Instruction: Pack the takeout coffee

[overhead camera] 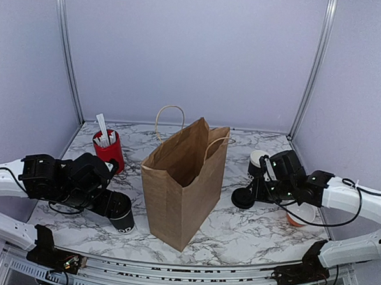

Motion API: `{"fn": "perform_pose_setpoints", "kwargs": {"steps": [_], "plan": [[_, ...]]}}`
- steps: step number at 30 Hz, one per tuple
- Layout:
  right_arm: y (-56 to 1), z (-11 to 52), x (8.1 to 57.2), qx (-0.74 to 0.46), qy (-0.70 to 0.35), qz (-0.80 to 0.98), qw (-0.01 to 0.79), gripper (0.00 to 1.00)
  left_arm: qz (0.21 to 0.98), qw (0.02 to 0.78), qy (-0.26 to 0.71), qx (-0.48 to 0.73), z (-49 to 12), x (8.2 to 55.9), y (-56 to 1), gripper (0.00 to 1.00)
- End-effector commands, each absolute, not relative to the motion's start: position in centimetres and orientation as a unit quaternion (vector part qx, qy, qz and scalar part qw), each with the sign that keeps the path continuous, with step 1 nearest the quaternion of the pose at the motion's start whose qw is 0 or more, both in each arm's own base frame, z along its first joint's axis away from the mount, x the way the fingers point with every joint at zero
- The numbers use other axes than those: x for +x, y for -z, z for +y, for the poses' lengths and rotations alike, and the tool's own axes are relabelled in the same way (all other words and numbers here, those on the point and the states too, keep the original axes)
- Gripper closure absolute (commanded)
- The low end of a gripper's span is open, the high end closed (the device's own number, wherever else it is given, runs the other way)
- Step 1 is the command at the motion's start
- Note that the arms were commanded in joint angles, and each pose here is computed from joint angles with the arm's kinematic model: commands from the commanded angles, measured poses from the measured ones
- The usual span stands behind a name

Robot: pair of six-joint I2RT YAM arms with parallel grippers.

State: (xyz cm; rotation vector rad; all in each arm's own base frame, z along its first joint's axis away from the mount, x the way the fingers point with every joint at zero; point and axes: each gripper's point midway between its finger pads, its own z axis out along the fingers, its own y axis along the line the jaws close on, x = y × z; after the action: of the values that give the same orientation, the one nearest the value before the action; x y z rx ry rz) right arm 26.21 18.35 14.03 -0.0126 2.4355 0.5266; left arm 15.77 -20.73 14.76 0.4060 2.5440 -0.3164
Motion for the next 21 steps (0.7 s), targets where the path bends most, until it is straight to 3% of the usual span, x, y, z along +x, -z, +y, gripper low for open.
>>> {"fn": "perform_pose_setpoints", "kwargs": {"steps": [1, 3, 7, 21], "plan": [[-11.5, 22.5, 24.5, -0.013, -0.273, 0.922, 0.274, 0.72, 0.938, 0.285, 0.125, 0.152, -21.5, 16.3, -16.1, 0.40], [-10.0, 24.0, 23.9, -0.020, -0.276, 0.927, 0.255, 0.82, 0.937, 0.287, 0.126, 0.153, -21.6, 16.3, -16.2, 0.40], [-7.8, 25.8, 23.9, -0.022, -0.283, 0.930, 0.234, 0.92, 0.936, 0.289, 0.127, 0.155, -21.6, 16.4, -16.5, 0.40], [-4.3, 28.9, 26.5, -0.026, -0.283, 0.934, 0.215, 0.97, 0.914, 0.271, 0.186, 0.238, -22.9, 13.5, -17.5, 0.40]]}}
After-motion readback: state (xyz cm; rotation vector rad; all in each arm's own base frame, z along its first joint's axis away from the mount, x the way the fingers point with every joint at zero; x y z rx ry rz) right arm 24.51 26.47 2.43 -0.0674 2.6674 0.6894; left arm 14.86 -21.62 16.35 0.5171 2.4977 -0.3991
